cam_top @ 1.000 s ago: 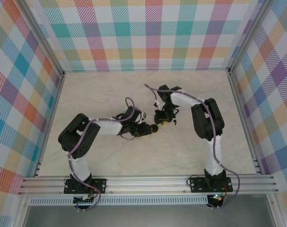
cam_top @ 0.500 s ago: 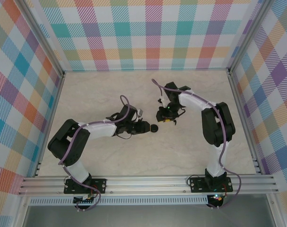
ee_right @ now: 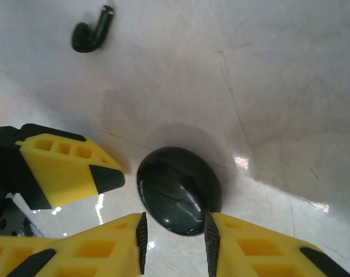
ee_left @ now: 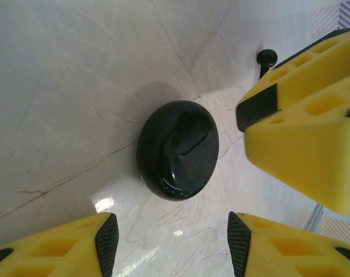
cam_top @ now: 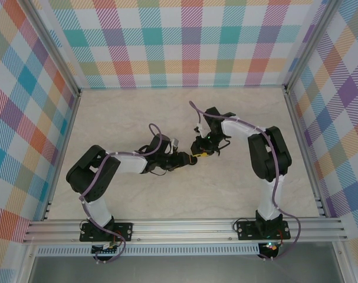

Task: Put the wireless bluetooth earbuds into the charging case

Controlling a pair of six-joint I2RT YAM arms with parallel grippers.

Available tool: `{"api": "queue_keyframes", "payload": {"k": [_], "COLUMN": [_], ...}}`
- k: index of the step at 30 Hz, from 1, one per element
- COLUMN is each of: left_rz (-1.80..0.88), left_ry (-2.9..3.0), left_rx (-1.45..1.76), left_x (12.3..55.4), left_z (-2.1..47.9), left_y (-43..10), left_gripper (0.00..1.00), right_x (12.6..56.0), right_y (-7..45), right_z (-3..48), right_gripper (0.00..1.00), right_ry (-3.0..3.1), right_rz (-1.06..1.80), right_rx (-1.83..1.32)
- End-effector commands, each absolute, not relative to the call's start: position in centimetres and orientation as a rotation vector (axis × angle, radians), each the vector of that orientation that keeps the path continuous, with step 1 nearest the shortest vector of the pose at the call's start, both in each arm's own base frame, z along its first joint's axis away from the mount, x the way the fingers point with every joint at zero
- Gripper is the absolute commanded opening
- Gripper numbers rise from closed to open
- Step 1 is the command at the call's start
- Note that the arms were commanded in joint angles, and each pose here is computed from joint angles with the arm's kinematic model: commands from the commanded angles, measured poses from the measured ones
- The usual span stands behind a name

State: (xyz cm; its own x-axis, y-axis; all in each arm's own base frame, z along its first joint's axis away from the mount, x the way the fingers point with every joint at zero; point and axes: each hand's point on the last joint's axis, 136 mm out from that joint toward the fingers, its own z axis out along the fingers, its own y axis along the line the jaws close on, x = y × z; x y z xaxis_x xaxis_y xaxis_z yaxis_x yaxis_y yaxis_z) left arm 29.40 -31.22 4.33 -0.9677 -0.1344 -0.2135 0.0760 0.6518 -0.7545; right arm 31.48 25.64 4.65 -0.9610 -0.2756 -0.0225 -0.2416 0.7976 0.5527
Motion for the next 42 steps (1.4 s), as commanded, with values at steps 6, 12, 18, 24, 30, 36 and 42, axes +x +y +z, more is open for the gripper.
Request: {"api": "queue_keyframes", "payload": {"k": [6,12,18,24,30,36,42], "left_rz": [-1.268,-1.279,-1.283,-1.314,-1.329,-1.197,-1.041], "left_ry": [2.619,2.621,2.621,2.617,2.604,2.652,2.717], "left_rx": [-0.085,-0.098,-0.112,-0.141,-0.162,-0.180,-0.140], "left_x": [29.6,29.8,30.1,30.1,30.4,30.5,30.4], "left_z": [3.4,2.9,2.2,1.5,1.1,0.3,1.0], "left_y": [-31.7,-32.0,-32.2,-32.4,-32.6,-31.5,-31.0], "left_gripper": [0.52,0.48,0.46,0.45,0.44,0.40,0.43], "right_x": [31.4,31.0,30.5,29.9,29.6,29.7,29.9], "right_y": [25.3,25.5,25.4,25.4,25.5,25.2,25.4], "right_z": [2.8,2.3,1.8,1.2,0.8,0.8,1.5], "right_gripper": [0.32,0.28,0.26,0.25,0.25,0.25,0.26], "right_ry": [-2.910,-2.890,-2.876,-2.861,-2.852,-2.867,-2.869], "right_rz": [-0.818,-0.848,-0.857,-0.879,-0.898,-0.868,-0.889], "right_rx": [0.376,0.357,0.336,0.313,0.297,0.295,0.309]}}
